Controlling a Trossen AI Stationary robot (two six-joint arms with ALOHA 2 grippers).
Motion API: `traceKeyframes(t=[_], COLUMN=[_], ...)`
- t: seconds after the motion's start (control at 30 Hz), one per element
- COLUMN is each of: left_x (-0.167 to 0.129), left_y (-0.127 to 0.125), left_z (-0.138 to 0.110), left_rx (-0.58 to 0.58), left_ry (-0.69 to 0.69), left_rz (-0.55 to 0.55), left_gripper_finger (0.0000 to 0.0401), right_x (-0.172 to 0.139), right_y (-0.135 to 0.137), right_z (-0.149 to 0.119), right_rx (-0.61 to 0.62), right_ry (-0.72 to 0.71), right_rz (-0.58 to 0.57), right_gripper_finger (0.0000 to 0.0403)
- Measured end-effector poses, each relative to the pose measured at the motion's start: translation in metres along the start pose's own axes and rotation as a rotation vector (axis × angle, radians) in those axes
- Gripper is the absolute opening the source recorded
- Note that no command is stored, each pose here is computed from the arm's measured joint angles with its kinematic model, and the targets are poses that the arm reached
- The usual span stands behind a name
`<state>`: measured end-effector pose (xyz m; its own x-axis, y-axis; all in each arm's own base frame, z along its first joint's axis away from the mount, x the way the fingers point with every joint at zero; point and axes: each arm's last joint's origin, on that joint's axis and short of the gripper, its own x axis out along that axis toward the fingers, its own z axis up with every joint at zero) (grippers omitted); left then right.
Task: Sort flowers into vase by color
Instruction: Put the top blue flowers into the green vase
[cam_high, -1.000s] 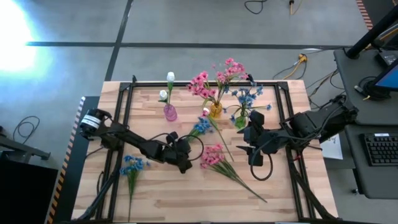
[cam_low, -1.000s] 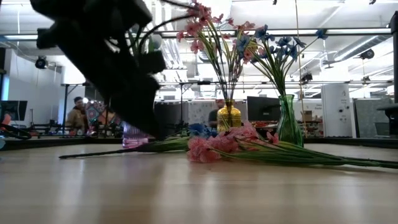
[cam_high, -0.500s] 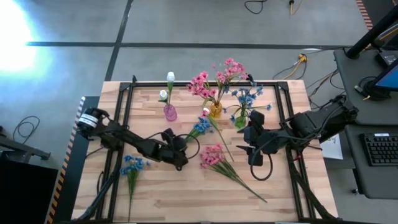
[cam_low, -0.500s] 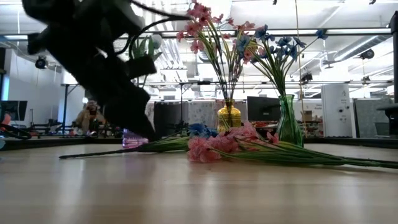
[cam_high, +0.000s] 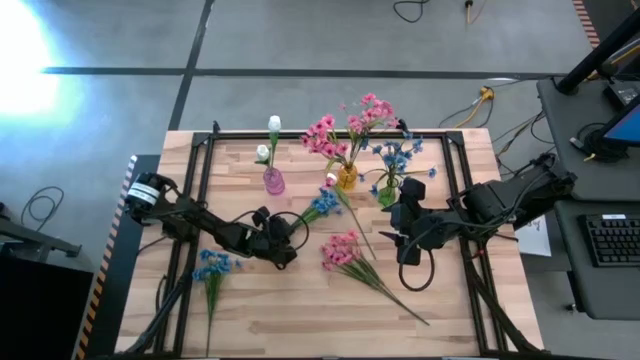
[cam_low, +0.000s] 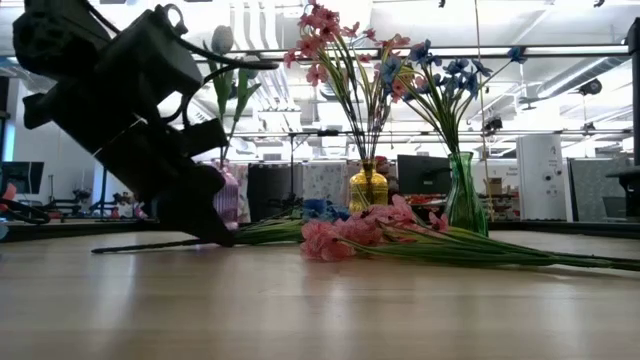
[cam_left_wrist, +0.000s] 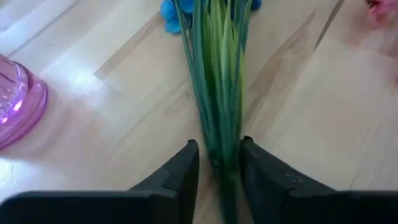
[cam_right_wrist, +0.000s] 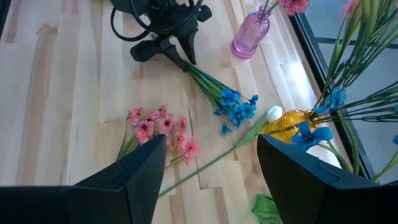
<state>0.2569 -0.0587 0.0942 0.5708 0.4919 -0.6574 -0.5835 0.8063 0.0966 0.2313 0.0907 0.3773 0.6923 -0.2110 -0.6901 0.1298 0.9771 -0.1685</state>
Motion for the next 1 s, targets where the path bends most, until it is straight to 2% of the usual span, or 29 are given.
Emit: traceKeyframes(t=[0.27, 0.57, 0.77, 1.0], left_x=[-0.001, -0.016, -0.042, -0.077], left_y=[0.001, -0.003, -0.001, 0.006], left_z=[-0.002, -0.003, 0.007, 0.025], left_rx=[-0.001, 0.031, 0.042, 0.014], left_ry=[0.009, 0.017, -0.017, -0.12], left_rz=[-0.005, -0.059, -0.116, -0.224], left_gripper_finger=[0.0008, 0.0001, 0.0, 0.0], right_x=[0.0, -0.001, 0.003, 0.013], right_y=[0.0, 0.008, 0.015, 0.015], right_z=[-0.001, -0.008, -0.018, -0.039], right_rx=[0.003, -0.026, -0.041, -0.03], right_ry=[0.01, 0.002, -0.047, -0.1], right_rz=[0.0, 0.026, 0.06, 0.08], right_gripper_finger=[0.0244, 0.0244, 0.0244, 0.0244])
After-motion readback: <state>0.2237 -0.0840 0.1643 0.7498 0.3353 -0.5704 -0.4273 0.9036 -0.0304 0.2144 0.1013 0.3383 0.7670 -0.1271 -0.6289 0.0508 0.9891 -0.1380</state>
